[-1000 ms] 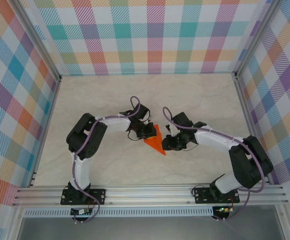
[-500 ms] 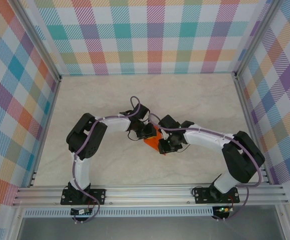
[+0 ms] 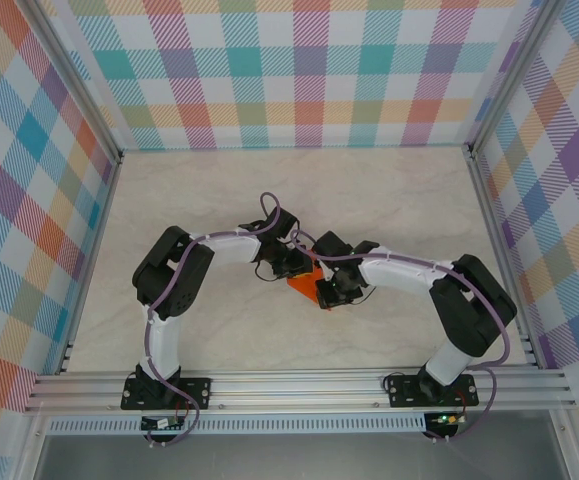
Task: Fold a paper plane with a square sheet of paper (fold left side to right side)
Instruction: Fourth fold the wing at the center of the table.
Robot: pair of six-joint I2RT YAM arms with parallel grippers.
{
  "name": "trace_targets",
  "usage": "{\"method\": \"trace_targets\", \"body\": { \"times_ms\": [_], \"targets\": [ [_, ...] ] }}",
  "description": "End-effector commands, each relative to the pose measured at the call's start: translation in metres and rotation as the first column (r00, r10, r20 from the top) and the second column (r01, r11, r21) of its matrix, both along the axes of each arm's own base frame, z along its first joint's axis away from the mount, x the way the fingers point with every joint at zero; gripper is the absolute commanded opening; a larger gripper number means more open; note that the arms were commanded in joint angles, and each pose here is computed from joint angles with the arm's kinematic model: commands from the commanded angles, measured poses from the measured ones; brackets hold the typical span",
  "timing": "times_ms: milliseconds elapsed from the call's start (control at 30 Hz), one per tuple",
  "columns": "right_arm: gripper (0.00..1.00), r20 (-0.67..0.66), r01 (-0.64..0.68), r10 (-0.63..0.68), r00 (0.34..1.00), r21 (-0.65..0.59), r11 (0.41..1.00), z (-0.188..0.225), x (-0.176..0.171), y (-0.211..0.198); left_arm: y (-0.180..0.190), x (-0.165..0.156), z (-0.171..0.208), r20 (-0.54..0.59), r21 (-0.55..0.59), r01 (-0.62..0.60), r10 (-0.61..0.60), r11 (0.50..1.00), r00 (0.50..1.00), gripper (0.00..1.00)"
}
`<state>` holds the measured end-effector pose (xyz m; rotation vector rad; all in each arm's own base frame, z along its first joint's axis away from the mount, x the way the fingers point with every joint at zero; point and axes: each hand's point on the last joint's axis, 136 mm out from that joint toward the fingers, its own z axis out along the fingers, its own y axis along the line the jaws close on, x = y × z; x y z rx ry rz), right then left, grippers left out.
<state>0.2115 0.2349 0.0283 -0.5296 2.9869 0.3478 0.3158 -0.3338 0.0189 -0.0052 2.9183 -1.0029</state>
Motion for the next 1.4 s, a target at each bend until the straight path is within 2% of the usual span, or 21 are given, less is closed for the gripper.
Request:
{"method": "trace_targets", "body": {
  "times_ms": [0, 933, 1200, 1367],
  "targets": [
    [0.23, -0.001, -0.019, 0.019, 1.0, -0.005, 1.0, 0.001, 0.001, 0.005, 0.019, -0.019, -0.025, -0.074, 0.109, 0.005, 0.003, 0.994, 0.997, 0.14],
    [0.11, -0.025, -0.036, 0.036, 0.999, -0.027, 0.999, -0.01, -0.003, 0.004, 0.019, -0.02, -0.025, -0.075, 0.112, 0.006, 0.003, 0.994, 0.997, 0.13],
    [0.1, -0.049, -0.032, 0.031, 0.998, -0.026, 0.999, -0.017, -0.009, 0.002, 0.02, -0.02, -0.025, -0.073, 0.115, 0.007, 0.001, 0.993, 0.997, 0.13],
    [0.1, -0.06, -0.032, 0.034, 0.998, 0.044, 0.999, -0.015, -0.008, 0.01, 0.02, -0.021, -0.025, -0.074, 0.116, 0.009, 0.0, 0.993, 0.997, 0.13]
  ]
}}
